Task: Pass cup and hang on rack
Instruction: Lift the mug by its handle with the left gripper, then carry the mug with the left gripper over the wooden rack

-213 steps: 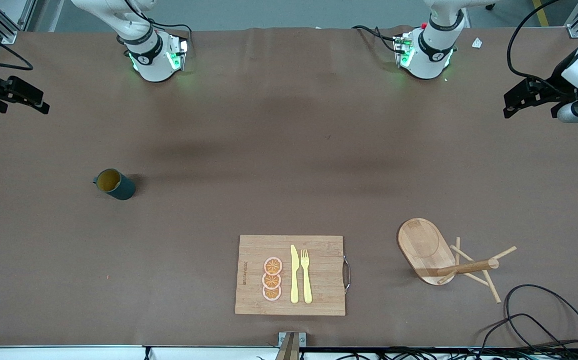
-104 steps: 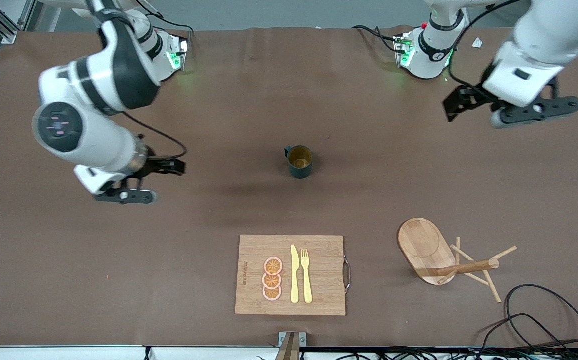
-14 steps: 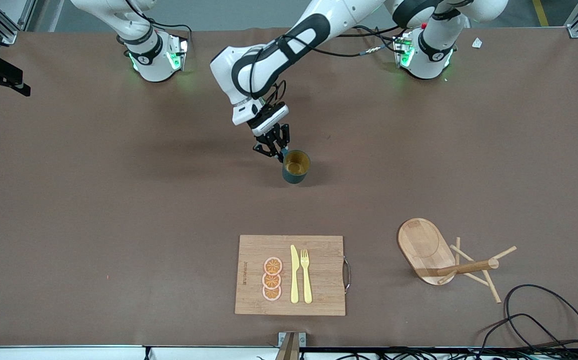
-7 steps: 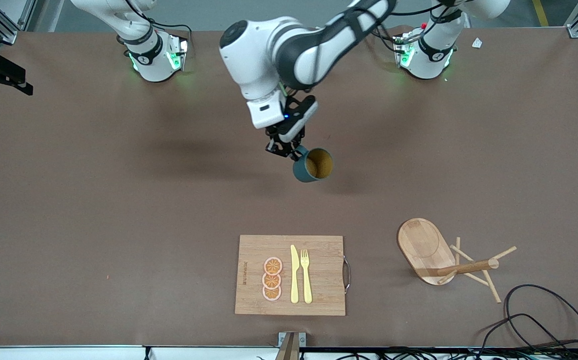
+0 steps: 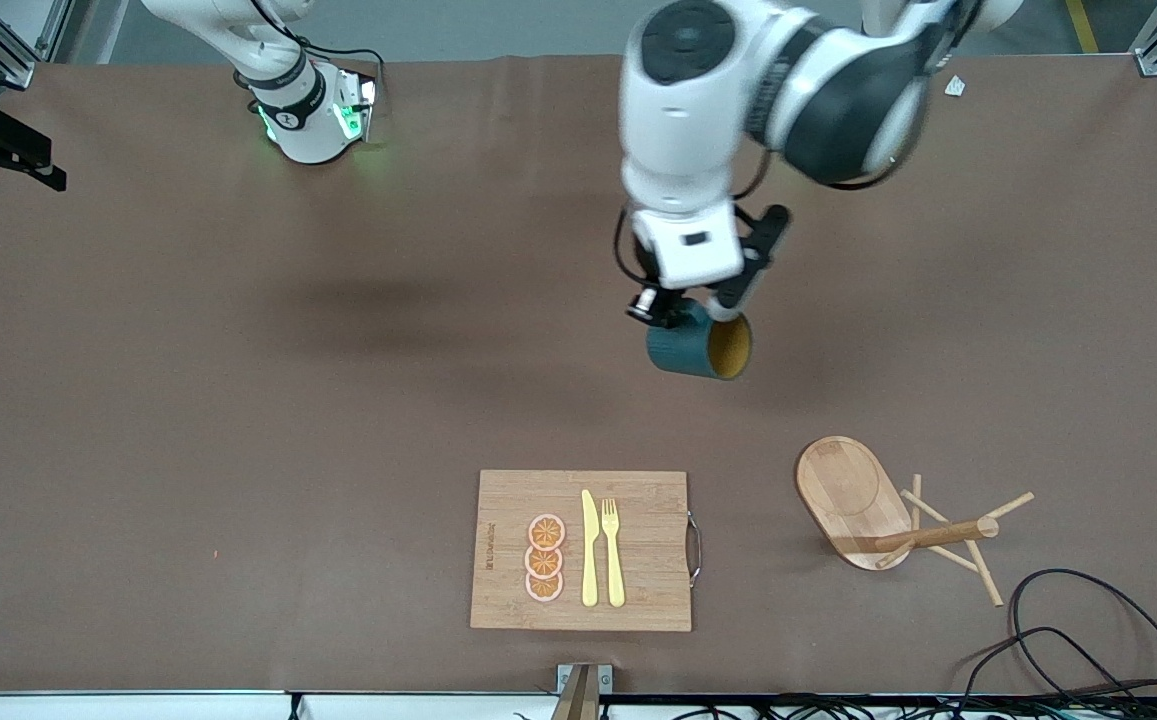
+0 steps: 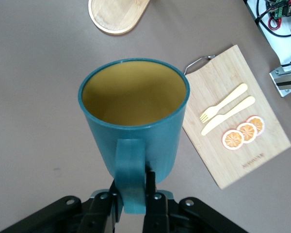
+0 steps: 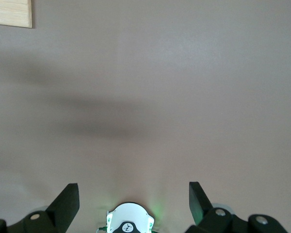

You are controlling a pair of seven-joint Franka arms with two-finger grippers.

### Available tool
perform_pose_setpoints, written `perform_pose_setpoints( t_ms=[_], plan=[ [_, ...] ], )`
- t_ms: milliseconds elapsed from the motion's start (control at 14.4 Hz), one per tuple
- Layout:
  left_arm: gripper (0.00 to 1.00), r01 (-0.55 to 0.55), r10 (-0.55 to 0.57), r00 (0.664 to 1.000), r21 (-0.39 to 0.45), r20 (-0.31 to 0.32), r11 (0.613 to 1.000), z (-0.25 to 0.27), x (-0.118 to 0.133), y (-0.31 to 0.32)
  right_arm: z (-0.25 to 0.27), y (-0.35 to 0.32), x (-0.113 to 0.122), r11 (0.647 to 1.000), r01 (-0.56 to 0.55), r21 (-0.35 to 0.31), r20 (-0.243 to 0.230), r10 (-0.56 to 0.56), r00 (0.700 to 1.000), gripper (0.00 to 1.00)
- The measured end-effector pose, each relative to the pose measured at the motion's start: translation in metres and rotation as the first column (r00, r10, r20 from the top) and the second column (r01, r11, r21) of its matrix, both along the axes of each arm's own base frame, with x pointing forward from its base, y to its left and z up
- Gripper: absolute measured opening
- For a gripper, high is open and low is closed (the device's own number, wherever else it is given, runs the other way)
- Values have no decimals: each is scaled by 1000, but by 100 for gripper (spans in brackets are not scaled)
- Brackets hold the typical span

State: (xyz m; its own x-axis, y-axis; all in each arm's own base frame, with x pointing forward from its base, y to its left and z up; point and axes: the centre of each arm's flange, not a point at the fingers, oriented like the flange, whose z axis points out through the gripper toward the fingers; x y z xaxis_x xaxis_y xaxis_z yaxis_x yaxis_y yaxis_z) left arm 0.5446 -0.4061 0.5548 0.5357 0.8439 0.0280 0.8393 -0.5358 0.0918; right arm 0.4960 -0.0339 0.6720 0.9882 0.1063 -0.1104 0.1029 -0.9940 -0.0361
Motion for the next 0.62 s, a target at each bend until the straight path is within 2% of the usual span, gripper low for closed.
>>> perform_pose_setpoints(
  t_ms=[278,625],
  plan=[
    [21,-29,23,999,-141,-47,990,19,49,87,0,0,0,1000,0,0,1,0,1000,100],
    [21,-60,31,995,-314,-98,948,8,98,185,0,0,1,1000,-1,-1,7,1,1000,100]
  ],
)
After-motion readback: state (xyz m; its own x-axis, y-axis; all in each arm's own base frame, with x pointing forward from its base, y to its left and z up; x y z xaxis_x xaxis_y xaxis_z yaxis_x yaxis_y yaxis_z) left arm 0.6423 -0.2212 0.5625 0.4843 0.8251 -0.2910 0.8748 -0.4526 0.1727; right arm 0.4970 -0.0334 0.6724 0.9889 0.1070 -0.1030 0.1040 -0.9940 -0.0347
